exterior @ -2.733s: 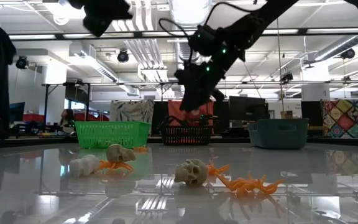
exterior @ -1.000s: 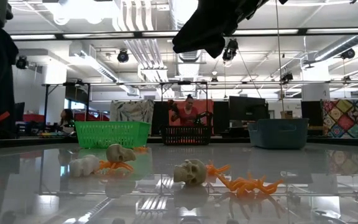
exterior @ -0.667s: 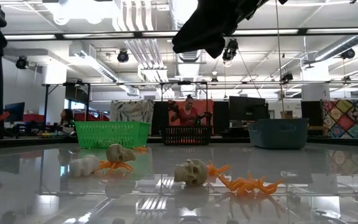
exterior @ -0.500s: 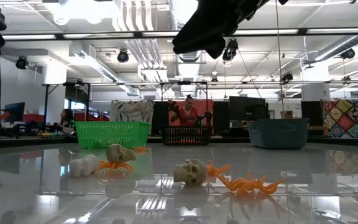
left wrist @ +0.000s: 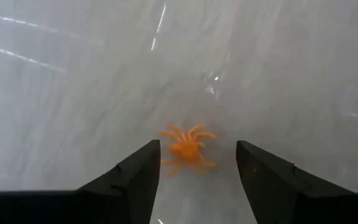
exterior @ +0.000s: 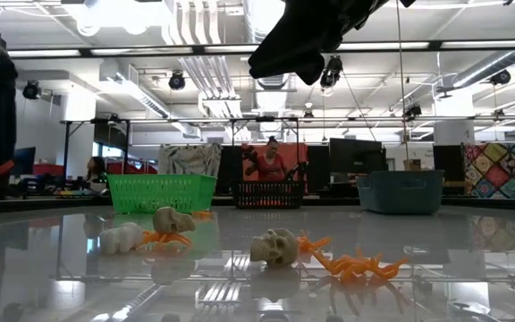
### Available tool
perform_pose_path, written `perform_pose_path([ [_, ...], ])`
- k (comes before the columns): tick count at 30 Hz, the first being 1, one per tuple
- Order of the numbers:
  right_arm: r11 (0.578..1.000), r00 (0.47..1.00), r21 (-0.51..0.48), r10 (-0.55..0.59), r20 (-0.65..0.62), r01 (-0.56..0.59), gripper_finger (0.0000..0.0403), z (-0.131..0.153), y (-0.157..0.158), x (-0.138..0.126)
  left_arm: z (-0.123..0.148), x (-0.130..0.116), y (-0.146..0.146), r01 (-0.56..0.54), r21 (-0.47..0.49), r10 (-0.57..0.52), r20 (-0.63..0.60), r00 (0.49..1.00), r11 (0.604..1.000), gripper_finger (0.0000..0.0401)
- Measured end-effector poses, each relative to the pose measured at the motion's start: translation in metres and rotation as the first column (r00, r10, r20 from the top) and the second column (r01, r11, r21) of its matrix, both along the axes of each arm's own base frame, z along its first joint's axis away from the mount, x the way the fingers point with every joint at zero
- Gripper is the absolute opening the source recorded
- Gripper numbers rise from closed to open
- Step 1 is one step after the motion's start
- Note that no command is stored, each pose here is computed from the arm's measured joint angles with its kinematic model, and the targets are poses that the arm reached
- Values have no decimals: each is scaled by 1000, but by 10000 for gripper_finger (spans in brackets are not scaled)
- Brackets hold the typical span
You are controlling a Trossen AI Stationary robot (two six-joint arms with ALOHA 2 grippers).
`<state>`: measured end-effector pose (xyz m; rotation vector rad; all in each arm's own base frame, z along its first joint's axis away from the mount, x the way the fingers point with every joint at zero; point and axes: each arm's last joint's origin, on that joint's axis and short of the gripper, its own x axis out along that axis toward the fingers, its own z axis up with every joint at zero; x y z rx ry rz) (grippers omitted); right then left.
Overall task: Sort Halloween decoration
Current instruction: Put the orange spider toy into the black bin
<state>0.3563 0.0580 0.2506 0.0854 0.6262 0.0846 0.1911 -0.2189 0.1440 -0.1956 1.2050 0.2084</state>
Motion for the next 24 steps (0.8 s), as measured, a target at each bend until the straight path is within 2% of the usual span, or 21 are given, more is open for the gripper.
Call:
perform_pose_path([
  [7, 1000, 1000, 0, 0, 0, 0, 84, 0, 0, 0, -5, 1, -1, -8, 10, 8, -9, 1000, 1000, 181],
  [17, 1000, 1000, 0, -1, 0, 1, 86, 0, 0, 0, -5, 1, -1, -8, 10, 8, -10, 1000, 1000, 107],
  [24, 1000, 1000, 0, -1, -1, 1, 83, 0, 0, 0, -5, 1, -1, -4, 12, 4, -10, 1000, 1000, 78],
])
